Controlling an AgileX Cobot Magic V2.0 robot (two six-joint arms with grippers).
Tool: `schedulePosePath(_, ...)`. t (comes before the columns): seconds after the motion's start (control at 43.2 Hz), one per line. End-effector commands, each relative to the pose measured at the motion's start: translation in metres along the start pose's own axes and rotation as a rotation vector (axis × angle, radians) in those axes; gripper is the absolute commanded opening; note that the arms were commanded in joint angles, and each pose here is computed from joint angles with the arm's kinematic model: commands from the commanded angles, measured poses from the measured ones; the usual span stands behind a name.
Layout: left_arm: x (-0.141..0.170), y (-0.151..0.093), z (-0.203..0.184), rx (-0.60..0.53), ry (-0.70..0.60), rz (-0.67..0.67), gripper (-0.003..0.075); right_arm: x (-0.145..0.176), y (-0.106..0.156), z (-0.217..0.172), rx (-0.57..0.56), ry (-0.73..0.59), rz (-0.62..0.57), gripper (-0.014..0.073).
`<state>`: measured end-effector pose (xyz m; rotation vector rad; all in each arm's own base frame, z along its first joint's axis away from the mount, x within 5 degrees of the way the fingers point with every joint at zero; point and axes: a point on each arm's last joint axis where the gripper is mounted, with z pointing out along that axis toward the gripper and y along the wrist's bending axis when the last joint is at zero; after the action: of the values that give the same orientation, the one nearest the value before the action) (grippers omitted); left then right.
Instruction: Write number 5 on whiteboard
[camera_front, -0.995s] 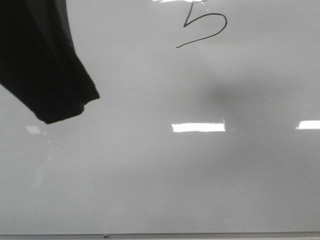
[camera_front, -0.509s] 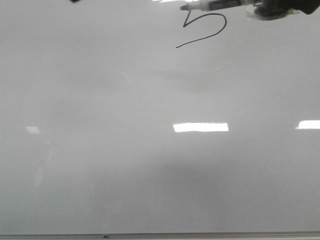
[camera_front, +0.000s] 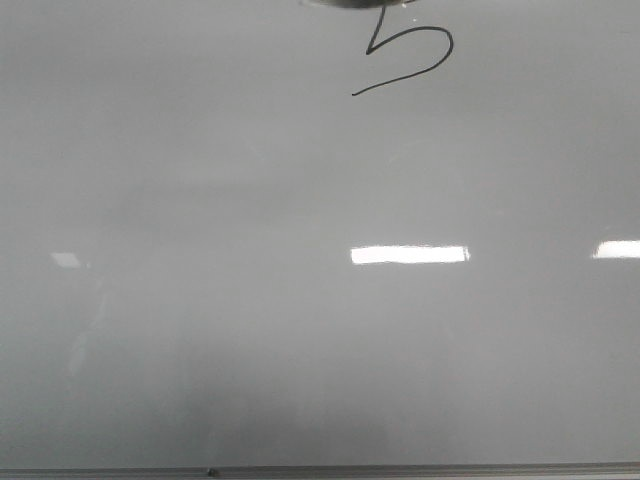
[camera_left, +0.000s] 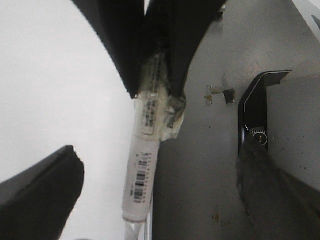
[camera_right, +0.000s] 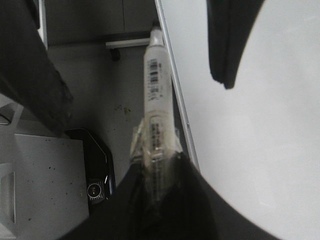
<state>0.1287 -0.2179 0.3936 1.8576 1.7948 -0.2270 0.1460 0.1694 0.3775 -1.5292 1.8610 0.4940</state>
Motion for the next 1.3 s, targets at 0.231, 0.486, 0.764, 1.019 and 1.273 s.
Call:
schedulePosePath(0.231, -0.007, 0.003, -0.006, -0.028, -0.034, 0.002, 0.0384, -0.013, 0.006, -0.017, -0.005, -0.123, 0.015, -0.0059)
schedulePosePath(0.486, -0.006, 0.004, -0.006, -0.045, -0.022, 0.011, 0.0118, -0.011, 0.008, -0.017, -0.027, -0.101, 0.013, -0.0059)
schedulePosePath(0.764, -0.006, 0.004, -0.006, -0.045, -0.022, 0.011, -0.0020, -0.013, 0.009, -0.017, -0.030, -0.120, 0.038, -0.0013)
schedulePosePath(1.019, -0.004, 0.007, -0.007, -0.064, -0.014, 0.008, -0.0020, -0.014, 0.006, -0.022, 0.015, -0.152, 0.063, 0.0491)
schedulePosePath(1.273, 0.017, 0.032, -0.026, -0.180, -0.053, -0.135, -0.0020, 0.015, 0.001, -0.075, 0.313, -0.175, 0.175, 0.0498)
